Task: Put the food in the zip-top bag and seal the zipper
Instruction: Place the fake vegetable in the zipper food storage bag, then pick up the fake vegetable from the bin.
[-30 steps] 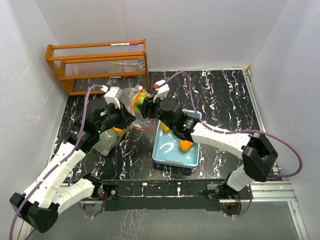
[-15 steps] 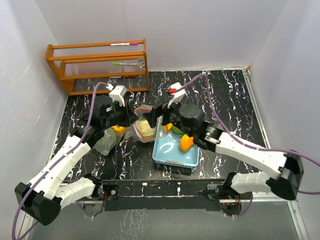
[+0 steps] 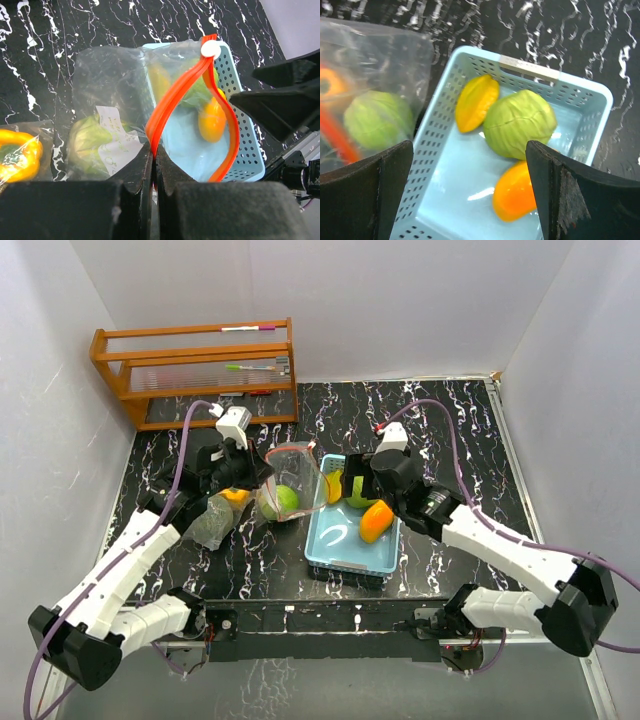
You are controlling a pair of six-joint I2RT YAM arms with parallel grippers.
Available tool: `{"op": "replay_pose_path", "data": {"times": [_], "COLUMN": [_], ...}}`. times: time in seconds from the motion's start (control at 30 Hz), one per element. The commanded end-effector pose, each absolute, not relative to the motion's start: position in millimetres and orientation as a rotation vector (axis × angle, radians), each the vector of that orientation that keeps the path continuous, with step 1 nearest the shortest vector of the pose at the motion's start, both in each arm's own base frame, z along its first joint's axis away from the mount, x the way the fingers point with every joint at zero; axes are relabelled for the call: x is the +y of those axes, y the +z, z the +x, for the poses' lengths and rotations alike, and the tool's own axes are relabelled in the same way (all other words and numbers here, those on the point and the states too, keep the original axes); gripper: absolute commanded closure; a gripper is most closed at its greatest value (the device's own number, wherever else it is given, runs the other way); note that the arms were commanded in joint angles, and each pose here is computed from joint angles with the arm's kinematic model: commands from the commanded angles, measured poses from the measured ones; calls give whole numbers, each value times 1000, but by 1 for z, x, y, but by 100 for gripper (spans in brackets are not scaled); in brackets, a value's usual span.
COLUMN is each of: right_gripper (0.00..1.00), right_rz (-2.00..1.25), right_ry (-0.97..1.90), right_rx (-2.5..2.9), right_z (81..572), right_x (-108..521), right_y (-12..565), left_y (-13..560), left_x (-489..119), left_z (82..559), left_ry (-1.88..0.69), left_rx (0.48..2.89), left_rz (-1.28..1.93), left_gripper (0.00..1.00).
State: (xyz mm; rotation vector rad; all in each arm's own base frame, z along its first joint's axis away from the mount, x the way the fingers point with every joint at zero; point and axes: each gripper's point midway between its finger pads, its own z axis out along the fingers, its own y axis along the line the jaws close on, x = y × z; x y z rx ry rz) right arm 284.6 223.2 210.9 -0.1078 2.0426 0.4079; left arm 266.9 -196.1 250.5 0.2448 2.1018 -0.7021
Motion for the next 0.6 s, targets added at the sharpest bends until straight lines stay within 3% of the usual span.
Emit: {"op": "replay_pose_path", "data": {"times": [0.0,0.57], "right_gripper": [2,1], "right_rz": [-18,59], "right_ry": [375,272], "right_rx": [2075,2260], "right_z": [296,328], "right_x": [213,208], "right_y": [199,95], "left_y": [281,270], "left_x": [-194,-195], "left_z": [264,257], "left_ry": [-714,-739], "left_rx": [2013,2019], "left_rz": [253,261], "left_gripper": [100,100]}}
